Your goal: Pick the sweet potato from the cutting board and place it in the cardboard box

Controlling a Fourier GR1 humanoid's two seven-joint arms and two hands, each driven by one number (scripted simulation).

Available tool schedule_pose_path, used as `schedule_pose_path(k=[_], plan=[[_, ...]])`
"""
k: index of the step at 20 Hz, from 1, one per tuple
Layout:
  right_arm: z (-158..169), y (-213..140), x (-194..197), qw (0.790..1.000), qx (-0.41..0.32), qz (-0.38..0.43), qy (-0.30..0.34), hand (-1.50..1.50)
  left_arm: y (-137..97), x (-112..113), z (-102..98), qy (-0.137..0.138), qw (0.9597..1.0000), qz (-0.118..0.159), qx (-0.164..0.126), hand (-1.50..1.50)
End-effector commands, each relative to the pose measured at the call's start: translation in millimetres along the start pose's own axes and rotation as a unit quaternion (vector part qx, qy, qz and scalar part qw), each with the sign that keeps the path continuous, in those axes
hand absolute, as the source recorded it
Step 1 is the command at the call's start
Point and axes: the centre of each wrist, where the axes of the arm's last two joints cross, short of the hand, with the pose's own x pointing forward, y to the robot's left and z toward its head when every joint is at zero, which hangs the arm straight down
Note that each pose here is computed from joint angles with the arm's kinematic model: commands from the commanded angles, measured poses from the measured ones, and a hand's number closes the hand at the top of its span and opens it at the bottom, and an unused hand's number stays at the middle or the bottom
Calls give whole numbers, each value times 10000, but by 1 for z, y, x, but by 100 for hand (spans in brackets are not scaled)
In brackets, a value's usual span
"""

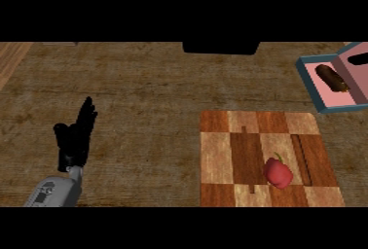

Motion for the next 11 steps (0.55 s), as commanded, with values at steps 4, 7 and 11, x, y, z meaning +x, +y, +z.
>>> schedule_pose_path(k=[4, 7, 11], plan=[[-2, -3, -5, 9834, -374, -1671, -608, -150, 2, -4, 6, 89, 10000, -3, 17, 0], [2, 1, -10, 9687, -350, -2401, -517, -150, 14, 4, -2, 61, 9998, 7, 167, 0], [-8, -6, -30, 9543, -546, -2898, -483, -150, 12, 3, -5, 134, 9997, -3, 188, 0]])
